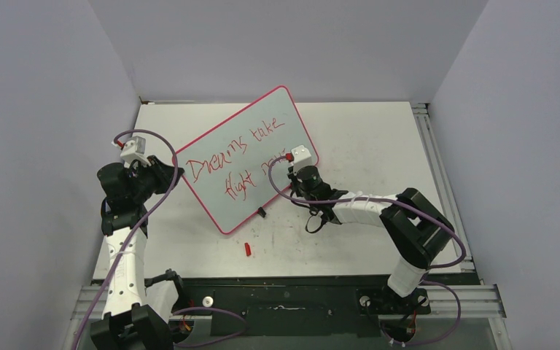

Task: Write a sentence on the whiteboard
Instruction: Write a sentence on the whiteboard, then close the whiteboard marker at the center of the board.

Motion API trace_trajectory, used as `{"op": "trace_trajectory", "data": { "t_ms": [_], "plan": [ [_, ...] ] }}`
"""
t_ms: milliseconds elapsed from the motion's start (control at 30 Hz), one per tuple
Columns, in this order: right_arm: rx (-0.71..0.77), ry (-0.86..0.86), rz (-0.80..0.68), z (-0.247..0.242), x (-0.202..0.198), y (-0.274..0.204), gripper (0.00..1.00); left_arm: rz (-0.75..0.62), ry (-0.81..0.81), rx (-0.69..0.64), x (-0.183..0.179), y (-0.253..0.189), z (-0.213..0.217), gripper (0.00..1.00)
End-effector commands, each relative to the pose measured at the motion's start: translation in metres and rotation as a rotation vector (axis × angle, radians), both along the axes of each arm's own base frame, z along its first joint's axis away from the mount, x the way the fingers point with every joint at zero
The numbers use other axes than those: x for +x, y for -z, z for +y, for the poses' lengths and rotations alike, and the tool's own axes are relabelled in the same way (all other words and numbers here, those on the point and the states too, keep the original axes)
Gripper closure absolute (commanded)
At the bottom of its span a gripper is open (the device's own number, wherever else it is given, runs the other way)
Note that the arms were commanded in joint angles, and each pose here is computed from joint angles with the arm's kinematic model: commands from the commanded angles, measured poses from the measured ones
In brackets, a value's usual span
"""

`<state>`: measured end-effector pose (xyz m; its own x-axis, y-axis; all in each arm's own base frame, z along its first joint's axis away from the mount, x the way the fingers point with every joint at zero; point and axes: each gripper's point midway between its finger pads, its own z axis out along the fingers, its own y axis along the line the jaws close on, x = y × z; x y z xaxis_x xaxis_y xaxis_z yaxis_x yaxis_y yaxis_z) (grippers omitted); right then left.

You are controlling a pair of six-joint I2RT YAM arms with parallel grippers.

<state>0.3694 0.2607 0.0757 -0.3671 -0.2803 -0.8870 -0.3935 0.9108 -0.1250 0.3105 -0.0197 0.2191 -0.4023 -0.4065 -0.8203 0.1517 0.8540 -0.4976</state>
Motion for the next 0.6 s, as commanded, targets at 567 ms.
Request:
{"op": "trace_trajectory", "data": {
  "t_ms": [567],
  "plan": [
    [0.104, 0.058, -0.168, -0.013, -0.006, -0.092, 0.95, -0.009, 0.026, 0.008, -0.003, -0.006, -0.007, 0.71]
  ]
}}
